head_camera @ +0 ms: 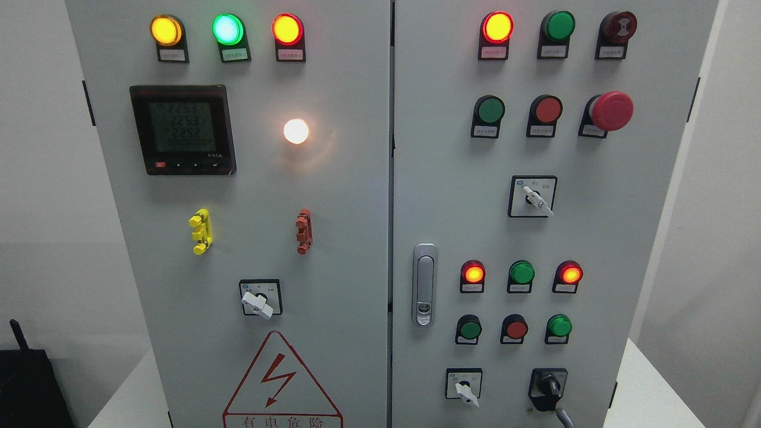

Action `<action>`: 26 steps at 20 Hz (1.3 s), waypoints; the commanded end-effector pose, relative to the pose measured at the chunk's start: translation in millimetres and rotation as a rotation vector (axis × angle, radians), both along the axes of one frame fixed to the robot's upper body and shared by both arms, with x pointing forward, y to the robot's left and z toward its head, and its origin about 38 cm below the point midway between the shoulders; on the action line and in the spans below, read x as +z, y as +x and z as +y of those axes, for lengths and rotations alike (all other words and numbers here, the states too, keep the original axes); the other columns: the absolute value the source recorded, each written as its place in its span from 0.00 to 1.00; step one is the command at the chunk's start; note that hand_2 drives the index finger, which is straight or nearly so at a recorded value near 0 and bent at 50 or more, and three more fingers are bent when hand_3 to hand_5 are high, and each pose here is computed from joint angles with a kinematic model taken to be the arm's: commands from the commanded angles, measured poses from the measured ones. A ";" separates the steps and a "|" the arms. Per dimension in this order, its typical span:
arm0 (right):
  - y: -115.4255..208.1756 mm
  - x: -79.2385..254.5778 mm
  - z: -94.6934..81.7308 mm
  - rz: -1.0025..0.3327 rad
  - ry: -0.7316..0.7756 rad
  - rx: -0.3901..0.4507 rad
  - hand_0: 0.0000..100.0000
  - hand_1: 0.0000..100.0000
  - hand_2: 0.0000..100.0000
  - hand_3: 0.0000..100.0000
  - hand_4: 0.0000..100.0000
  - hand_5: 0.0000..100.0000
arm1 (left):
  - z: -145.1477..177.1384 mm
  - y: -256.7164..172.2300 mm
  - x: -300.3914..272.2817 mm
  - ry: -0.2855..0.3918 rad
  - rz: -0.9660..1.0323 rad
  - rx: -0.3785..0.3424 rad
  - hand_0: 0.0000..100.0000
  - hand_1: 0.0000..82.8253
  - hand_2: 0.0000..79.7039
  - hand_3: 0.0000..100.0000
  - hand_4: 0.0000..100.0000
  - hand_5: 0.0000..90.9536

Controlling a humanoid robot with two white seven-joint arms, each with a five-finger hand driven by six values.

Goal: Trip black knob to open circuit
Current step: 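Raise the right hand up to the black rotary knob at the bottom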

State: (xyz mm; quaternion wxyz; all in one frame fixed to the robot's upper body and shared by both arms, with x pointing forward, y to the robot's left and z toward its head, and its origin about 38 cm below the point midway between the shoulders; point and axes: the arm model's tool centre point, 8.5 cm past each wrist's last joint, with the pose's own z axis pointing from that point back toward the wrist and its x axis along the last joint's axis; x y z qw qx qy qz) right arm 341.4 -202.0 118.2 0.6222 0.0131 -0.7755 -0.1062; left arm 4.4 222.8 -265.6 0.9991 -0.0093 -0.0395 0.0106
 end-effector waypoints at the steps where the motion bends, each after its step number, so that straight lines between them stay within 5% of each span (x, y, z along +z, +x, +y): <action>1: 3.7 13.7 -1.5 -0.045 0.002 0.005 0.00 0.04 0.00 1.00 1.00 1.00 | -0.9 1.7 0.0 -0.001 -0.003 0.003 0.12 0.47 0.00 0.00 0.00 0.00; 26: 4.0 15.6 4.6 -0.049 0.004 0.022 0.00 0.05 0.00 1.00 1.00 1.00 | -0.9 2.8 0.0 -0.001 -0.006 0.003 0.12 0.47 0.00 0.00 0.00 0.00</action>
